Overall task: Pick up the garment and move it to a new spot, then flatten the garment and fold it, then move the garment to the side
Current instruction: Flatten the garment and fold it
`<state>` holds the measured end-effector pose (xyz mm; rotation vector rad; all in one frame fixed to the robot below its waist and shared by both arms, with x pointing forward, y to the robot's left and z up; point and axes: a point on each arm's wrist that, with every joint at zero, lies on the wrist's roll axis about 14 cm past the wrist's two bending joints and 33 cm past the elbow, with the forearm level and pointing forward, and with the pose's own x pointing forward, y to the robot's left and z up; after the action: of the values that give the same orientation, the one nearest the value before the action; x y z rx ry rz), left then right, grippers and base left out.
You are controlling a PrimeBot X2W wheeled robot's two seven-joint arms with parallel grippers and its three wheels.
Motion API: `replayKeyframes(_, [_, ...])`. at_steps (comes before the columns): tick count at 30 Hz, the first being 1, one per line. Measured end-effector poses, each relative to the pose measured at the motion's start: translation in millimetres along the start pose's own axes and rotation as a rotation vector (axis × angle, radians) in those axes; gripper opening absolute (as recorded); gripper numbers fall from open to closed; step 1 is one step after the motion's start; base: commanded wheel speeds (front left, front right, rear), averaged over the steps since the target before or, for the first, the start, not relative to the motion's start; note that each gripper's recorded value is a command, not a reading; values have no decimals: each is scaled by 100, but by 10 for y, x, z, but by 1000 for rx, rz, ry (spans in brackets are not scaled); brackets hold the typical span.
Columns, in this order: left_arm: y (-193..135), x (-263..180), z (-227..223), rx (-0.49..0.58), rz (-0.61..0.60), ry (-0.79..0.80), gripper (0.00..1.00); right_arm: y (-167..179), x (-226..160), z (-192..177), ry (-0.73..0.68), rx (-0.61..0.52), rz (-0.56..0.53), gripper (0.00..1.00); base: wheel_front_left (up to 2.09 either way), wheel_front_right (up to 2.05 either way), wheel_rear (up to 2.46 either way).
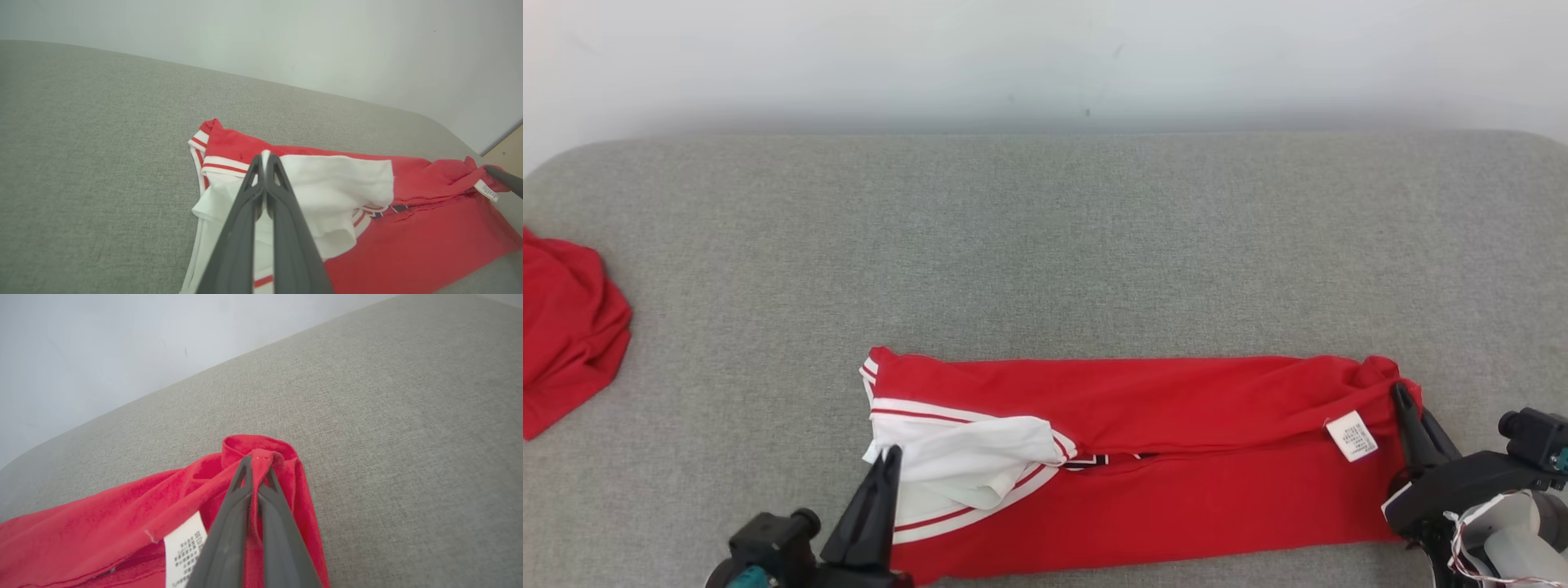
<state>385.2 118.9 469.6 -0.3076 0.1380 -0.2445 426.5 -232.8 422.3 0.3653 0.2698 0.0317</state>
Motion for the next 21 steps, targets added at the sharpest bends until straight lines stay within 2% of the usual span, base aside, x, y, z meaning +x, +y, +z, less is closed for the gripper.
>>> replayKeyframes(7, [94, -90, -276, 17, 40, 79, 0, -31, -50, -114, 56, -19, -5, 0, 0, 0, 0])
replayKeyframes(8, [109, -97, -296, 20, 45, 83, 0, -45, -56, -118, 57, -22, -9, 7, 0, 0, 0])
replayKeyframes(9, [121, -99, -299, 23, 50, 81, 31, -52, -58, -108, 54, -27, -11, 48, 0, 0, 0])
replayKeyframes(10, [127, -100, -291, 22, 54, 75, 73, -57, -58, -88, 46, -27, -13, 100, 0, 0, 0])
replayKeyframes(11, [128, -99, -271, 19, 58, 66, 100, -57, -58, -62, 35, -24, -14, 100, 0, 0, 0])
replayKeyframes(18, [273, -146, 68, 38, 131, -58, 100, -75, -152, 110, -44, -16, -19, 100, 0, 0, 0])
replayKeyframes(21, [372, -205, 200, 89, 173, -98, 100, -102, -179, 126, -48, -35, -26, 100, 0, 0, 0])
